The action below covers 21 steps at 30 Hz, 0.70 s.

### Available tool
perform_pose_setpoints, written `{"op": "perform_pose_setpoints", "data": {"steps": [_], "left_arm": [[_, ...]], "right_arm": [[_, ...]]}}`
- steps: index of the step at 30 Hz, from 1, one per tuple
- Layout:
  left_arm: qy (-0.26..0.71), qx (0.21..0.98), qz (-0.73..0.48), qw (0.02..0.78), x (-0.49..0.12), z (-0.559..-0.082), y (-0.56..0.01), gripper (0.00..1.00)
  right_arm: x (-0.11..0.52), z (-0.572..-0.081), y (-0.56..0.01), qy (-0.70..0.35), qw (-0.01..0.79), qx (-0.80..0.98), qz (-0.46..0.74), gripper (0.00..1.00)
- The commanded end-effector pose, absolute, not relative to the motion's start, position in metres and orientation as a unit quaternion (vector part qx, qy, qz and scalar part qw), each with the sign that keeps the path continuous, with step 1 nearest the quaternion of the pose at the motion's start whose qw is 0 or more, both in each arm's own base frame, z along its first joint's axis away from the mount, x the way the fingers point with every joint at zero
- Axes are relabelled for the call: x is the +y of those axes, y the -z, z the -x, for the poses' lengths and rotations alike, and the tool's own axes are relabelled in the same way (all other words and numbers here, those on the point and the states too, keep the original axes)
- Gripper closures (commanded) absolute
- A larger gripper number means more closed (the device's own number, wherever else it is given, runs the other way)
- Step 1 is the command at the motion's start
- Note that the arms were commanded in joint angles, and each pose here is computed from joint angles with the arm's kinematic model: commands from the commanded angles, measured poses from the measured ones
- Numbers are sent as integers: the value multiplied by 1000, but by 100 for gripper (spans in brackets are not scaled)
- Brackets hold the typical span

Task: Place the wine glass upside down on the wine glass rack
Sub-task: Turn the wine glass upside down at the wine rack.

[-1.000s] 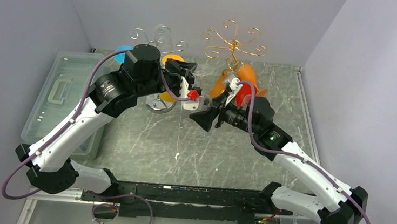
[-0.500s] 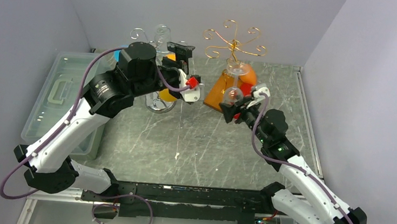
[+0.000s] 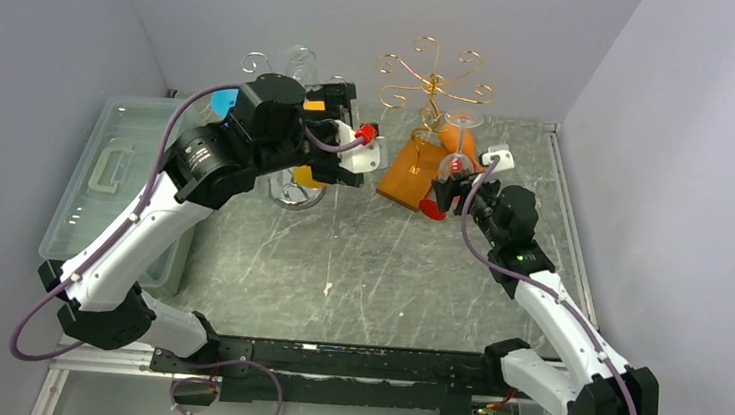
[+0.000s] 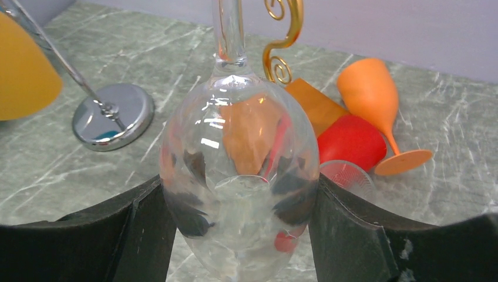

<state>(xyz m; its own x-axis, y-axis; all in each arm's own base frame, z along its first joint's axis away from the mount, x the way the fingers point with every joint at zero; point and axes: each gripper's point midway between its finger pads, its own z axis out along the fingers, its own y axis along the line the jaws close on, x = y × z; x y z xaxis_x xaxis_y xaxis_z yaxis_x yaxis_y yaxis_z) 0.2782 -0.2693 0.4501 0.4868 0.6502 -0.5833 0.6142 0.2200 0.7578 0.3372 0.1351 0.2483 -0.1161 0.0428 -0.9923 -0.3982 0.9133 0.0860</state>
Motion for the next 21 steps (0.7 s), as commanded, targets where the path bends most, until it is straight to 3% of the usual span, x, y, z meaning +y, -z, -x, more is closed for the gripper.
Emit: {"op": "perform_pose_setpoints", "data": {"steps": [1, 21], "left_arm": [[-23, 520, -597, 611, -257, -276, -470, 1], [-44, 525, -592, 610, -239, -270, -472, 1]], "right_arm": [[131, -357, -304, -164, 710, 672, 133, 43], [145, -421, -292, -186, 674, 693, 175, 42]]}}
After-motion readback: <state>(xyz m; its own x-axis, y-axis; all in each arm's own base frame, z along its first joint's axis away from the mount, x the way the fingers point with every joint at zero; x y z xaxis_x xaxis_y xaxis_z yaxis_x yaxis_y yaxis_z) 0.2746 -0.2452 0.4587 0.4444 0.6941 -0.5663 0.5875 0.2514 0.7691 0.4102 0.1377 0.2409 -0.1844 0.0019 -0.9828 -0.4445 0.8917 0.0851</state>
